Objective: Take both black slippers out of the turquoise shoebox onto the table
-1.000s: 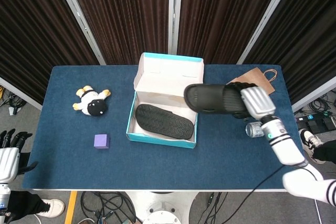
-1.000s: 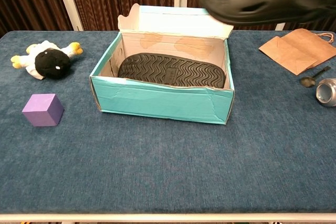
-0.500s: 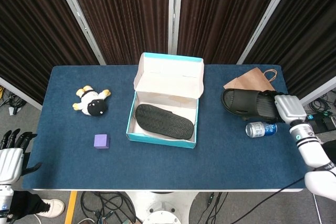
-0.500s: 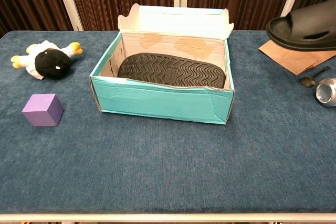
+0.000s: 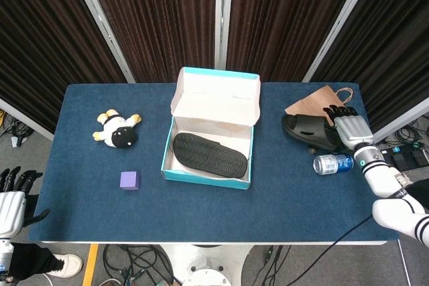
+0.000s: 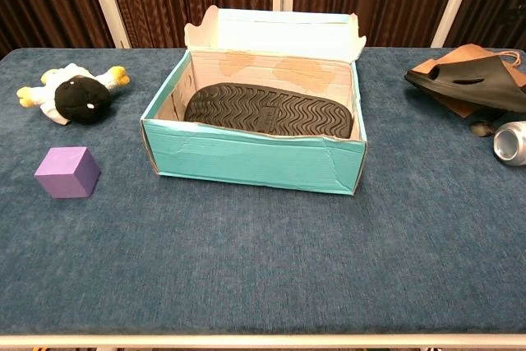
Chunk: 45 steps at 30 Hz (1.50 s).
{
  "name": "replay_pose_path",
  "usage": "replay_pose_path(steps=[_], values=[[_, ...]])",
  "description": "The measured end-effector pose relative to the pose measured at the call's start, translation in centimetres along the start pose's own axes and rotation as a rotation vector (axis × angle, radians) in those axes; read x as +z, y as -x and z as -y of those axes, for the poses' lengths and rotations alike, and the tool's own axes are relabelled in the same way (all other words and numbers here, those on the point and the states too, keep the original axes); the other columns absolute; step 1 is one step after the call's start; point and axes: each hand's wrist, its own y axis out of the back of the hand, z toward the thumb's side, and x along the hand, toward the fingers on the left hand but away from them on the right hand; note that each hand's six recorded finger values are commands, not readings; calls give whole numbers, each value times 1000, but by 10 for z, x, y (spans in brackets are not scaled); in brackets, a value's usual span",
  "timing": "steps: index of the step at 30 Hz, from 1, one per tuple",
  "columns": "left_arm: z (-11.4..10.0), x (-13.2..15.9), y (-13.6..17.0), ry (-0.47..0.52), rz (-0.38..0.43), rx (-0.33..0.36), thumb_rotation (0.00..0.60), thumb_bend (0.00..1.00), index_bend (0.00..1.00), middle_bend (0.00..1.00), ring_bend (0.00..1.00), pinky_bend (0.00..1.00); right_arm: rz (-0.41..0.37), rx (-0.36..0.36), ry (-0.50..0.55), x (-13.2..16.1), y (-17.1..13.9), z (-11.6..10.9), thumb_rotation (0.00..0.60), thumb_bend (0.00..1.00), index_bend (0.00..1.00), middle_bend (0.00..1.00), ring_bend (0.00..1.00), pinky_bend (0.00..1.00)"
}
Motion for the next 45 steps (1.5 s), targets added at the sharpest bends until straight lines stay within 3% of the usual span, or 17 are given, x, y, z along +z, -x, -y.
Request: replay_pose_path(steps=[6,10,13,19,24,34,40,45], values=[[0,0,0,7,0,2,600,0,206,167,52,46,-94,-53,63,31,-22,-29,600,0,0,5,0,3],[0,0,1,10,0,9,600,0,206,167,52,46,-240,-66,162,78,-36,-45,600,0,0,93,14,140],[0,-1,2,11,4,11,600,0,206,167,52,46,-360,-34,222,122,-42,-51,600,0,1,131,63,225],[2,-4,2,15,3,10,600,0,206,167,52,46,-489,72,279,198,-30,-45,600,0,22,165,130,311],[8,-9,3,27,-3,-3,600,0,206,167,52,46,-487,132,310,234,-12,-30,600,0,31,186,188,347],[20,-20,2,40,-22,-24,600,0,206,167,52,46,-405,220,281,282,12,16,600,0,34,198,216,348],[24,-21,1,52,-19,-27,600,0,206,167,52,46,-396,222,242,308,16,33,600,2,51,206,256,342],[25,-24,4,52,-30,-30,600,0,206,167,52,46,-417,205,279,322,12,30,600,13,74,211,277,337]])
